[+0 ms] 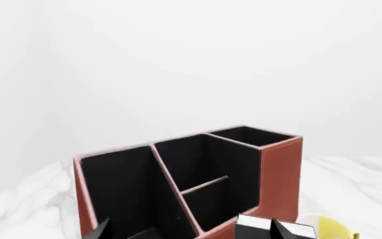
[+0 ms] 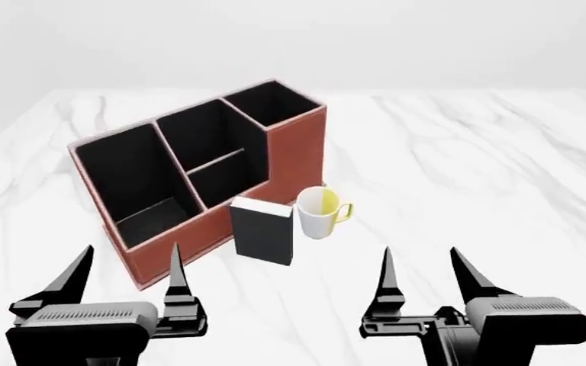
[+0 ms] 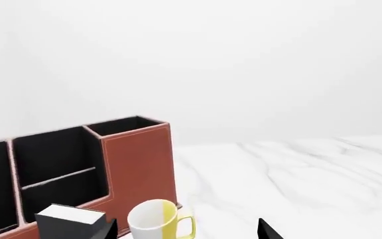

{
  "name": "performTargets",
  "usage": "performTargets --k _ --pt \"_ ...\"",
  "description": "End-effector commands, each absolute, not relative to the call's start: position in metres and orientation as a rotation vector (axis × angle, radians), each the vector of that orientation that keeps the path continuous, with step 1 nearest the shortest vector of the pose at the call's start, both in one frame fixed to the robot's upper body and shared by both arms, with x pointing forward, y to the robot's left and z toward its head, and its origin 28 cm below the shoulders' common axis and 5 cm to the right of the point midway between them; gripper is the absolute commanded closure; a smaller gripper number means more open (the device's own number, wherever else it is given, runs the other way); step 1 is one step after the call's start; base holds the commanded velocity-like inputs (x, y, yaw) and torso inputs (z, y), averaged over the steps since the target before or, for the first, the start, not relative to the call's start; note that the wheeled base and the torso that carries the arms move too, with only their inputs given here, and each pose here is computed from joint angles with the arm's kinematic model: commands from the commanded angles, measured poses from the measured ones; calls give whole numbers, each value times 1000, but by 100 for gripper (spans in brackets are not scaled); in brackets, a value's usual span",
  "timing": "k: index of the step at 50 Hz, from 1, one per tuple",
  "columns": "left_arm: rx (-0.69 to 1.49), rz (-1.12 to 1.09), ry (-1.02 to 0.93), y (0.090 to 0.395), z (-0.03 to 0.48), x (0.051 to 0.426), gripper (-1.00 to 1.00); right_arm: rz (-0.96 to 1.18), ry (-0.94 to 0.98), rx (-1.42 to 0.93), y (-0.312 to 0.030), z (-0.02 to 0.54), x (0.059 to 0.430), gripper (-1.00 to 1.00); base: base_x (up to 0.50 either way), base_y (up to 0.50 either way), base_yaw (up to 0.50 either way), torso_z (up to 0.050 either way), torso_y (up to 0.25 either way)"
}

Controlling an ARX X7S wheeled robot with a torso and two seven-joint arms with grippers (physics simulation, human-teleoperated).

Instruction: Pick up the book and place it in the right compartment of the caddy.

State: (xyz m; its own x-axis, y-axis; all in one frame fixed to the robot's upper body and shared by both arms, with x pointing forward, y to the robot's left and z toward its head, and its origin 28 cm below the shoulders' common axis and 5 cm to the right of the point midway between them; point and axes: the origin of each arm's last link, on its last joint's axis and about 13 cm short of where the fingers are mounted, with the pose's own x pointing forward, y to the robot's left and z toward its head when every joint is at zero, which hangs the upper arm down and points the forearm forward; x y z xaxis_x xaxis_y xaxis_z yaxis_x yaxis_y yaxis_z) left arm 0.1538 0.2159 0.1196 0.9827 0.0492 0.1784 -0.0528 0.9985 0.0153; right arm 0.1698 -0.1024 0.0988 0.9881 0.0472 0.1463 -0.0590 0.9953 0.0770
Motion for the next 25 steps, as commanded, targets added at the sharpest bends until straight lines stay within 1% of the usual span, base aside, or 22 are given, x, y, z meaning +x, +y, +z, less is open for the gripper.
performTargets --k 1,25 --pt "21 56 -186 216 122 151 -100 55 -144 82 -102 99 169 -100 500 0 0 0 0" --pt "18 58 -191 215 123 150 -100 59 -155 85 -102 100 168 -100 500 0 0 0 1"
